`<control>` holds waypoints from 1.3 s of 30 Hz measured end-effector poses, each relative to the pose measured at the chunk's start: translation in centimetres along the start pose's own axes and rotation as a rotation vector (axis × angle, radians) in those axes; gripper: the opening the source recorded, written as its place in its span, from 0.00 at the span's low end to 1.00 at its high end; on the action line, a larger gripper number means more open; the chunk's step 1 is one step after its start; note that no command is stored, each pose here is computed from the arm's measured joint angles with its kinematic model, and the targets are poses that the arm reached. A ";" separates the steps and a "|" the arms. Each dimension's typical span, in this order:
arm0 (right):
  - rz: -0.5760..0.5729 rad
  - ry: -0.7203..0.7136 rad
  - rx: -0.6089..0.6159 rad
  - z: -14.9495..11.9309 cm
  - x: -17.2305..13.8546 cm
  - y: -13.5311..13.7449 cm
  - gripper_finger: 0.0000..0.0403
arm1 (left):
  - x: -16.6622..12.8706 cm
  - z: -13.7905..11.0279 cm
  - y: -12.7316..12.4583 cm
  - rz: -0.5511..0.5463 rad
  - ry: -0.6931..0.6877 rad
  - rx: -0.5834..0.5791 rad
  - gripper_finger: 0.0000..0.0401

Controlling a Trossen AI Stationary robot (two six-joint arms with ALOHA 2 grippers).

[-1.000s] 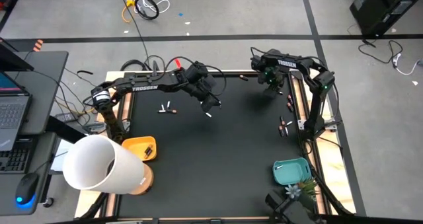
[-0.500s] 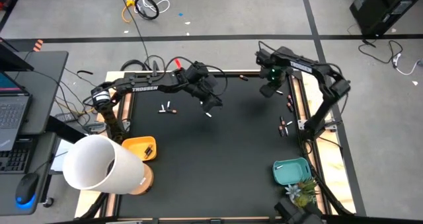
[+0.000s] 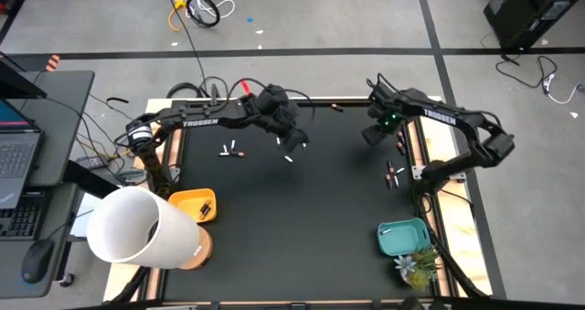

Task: Sort batteries
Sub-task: Put the silver battery into the green bin

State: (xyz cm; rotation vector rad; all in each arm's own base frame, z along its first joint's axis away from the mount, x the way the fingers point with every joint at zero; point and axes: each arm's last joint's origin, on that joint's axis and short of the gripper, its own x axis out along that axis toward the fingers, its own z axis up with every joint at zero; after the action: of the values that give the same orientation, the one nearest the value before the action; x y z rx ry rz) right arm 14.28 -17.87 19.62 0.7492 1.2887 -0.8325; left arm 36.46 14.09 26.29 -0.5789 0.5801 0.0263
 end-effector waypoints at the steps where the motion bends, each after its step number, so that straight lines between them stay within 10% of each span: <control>1: 0.004 -0.013 -0.008 0.0 -0.2 0.2 0.34 | 0.1 -0.5 -0.1 0.000 0.044 0.002 0.34; 11: 0.247 -0.348 -0.140 -0.1 -3.8 5.4 0.33 | 1.0 -5.2 0.4 0.128 0.463 0.357 0.34; 39: 0.536 -0.503 -0.166 -3.7 -8.3 10.5 0.33 | 6.3 -7.4 5.1 0.155 0.546 0.668 0.34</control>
State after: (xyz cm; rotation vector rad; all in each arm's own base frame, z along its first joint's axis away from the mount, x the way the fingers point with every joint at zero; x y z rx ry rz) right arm 20.73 -8.52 27.51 0.6537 0.6490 -0.4275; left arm 37.09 13.62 15.34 0.1256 1.1030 -0.1791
